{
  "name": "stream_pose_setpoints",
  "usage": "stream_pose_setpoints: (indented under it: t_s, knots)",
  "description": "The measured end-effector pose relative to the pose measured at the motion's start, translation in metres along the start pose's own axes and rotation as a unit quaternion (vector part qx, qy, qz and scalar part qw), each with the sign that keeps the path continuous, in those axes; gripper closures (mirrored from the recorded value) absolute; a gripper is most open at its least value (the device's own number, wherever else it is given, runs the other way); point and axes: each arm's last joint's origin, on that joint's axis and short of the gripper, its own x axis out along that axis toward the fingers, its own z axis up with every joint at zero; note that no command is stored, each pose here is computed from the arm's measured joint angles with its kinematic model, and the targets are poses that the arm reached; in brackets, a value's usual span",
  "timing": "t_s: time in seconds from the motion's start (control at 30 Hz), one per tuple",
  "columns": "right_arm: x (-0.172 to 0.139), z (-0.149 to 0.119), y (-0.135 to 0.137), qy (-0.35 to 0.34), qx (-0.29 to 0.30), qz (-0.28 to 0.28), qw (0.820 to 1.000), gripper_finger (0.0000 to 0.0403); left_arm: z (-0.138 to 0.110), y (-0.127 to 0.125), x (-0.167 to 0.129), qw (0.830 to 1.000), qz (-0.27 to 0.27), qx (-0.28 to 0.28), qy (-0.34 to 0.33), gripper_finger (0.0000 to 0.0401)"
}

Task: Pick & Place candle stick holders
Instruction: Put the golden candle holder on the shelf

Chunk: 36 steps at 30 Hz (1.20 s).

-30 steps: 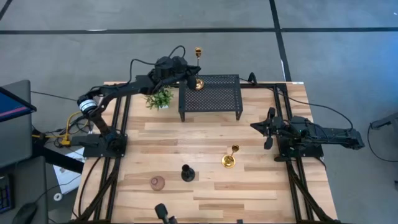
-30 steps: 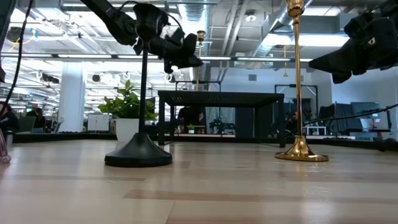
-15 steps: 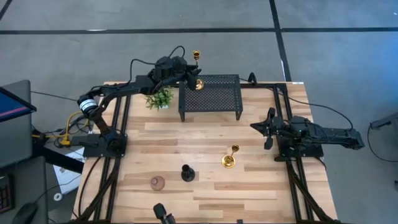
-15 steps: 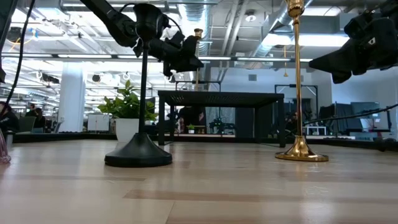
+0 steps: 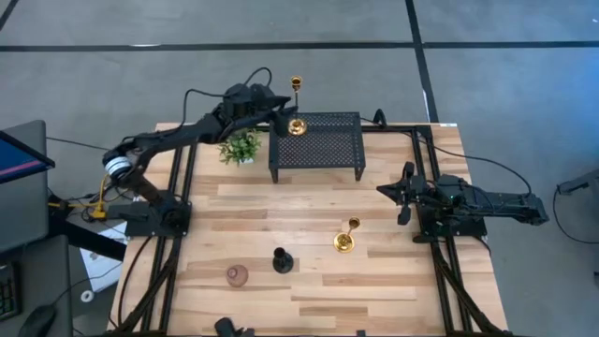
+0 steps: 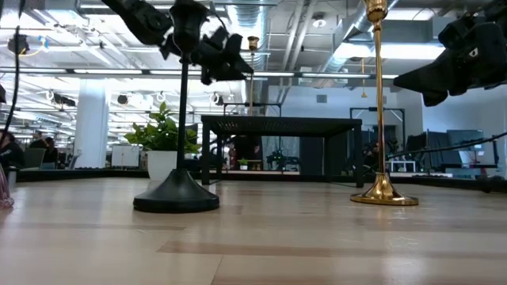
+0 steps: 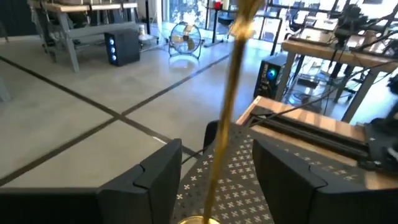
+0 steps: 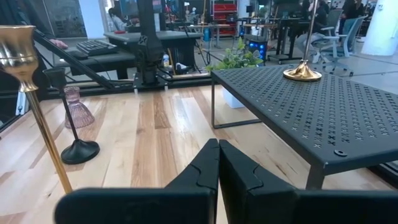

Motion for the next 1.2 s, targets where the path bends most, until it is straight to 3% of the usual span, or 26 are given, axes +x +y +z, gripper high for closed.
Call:
stream_pose_setpoints:
  t_s: [0.3,0.63,0.9,1.2]
  knots:
    - [0.000,0.000,0.000,0.000,0.000,0.001,1.000,0.0403,0.008,-0.007,-0.063,1.000,-0.001,0.015,0.003,0.0204]
    - [0.000,0.000,0.000,0.000,0.000,0.001,1.000,0.0403,0.006,-0.021,-0.137,0.993,-0.092,0.043,-0.064,0.0247]
    - [0.000,0.000,0.000,0.000,0.000,0.001,1.000,0.0403,-0.020,-0.029,-0.159,0.980,-0.185,0.045,-0.054,0.0313]
    - [0.000,0.000,0.000,0.000,0.000,0.001,1.000,0.0403,-0.065,-0.034,-0.162,0.975,-0.221,0.024,-0.001,0.0395]
